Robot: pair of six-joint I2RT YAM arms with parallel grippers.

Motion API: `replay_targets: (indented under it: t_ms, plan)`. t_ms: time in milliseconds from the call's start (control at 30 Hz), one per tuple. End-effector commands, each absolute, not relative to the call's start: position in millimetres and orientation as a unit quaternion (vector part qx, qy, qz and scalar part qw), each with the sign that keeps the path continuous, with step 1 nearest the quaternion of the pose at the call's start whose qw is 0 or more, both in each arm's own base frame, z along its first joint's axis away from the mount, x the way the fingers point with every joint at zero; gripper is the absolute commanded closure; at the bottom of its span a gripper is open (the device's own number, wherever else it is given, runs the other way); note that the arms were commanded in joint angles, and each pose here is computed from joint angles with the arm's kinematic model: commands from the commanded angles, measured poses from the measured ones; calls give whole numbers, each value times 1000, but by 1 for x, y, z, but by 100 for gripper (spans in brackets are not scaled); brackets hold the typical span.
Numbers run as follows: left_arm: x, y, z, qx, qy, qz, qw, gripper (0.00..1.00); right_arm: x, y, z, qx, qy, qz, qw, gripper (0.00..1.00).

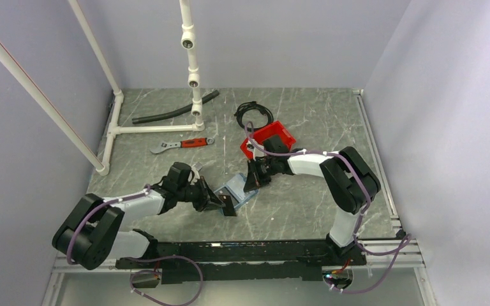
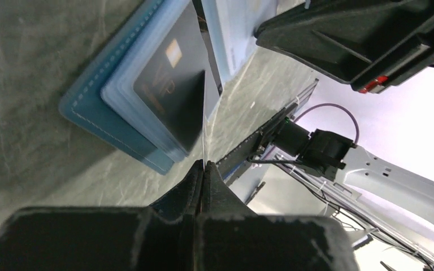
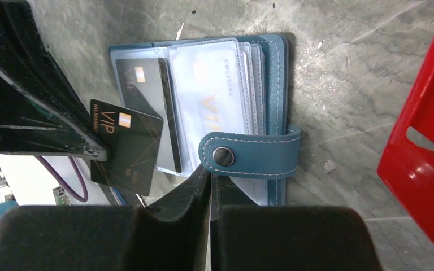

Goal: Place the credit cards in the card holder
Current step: Insert the credit card into the card holder.

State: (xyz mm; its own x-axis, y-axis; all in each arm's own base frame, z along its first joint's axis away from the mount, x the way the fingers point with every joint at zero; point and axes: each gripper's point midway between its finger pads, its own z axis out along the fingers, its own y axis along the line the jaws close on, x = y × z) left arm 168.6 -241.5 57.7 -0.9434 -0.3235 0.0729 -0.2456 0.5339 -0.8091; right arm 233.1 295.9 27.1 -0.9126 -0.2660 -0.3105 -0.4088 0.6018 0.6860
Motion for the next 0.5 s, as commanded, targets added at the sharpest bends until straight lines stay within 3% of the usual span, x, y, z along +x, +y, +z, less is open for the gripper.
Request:
replay_targets:
  t_ms: [0, 467]
  plan:
    - [186, -247, 56, -145, 868, -465, 98, 100, 245, 287, 9, -197, 902, 367, 114, 95]
    - [201, -255, 46, -136, 857, -483, 120, 100, 241, 288, 6, -197, 900, 375, 104, 100]
